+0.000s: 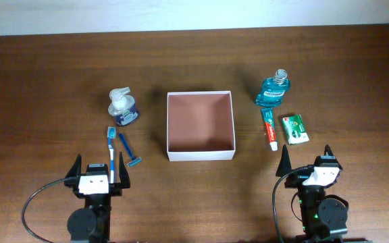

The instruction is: Pack container

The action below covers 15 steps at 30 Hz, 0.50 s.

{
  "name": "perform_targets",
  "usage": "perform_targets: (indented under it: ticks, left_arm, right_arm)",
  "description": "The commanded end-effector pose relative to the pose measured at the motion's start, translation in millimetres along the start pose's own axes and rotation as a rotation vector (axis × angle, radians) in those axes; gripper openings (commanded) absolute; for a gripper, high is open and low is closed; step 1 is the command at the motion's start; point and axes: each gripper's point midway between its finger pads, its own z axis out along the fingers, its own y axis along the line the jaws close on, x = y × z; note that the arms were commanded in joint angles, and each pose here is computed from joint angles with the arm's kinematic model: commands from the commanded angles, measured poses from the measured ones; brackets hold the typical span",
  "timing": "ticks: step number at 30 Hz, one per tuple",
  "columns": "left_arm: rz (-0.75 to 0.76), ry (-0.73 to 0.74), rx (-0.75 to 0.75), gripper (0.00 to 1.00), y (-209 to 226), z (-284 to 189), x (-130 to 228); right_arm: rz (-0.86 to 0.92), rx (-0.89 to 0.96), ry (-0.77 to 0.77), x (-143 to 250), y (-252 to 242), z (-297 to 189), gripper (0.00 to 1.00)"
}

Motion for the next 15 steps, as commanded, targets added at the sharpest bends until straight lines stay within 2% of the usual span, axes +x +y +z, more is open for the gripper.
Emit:
perform_targets:
  ticks: [1, 8, 11, 15]
  left_arm:
    - [0.014, -0.001, 0.004, 1.0, 0, 0, 1]
    - [0.014, -0.002, 0.005, 0.99, -1, 0, 1]
    - [0.014, -0.001, 0.005, 1.0, -1, 0, 1]
    - [0.014, -0.002, 0.004, 1.0, 0, 0, 1]
  right_arm:
    - [0.011, -0.028, 0.004, 2, 4, 0, 0.99]
    - [0.011, -0.34, 0.009, 3, 57, -10, 0.99]
    - [0.01, -0.337, 0.009, 3, 56, -10, 0.99]
    - [0.037, -0.312, -0.068, -17, 52, -9, 0.99]
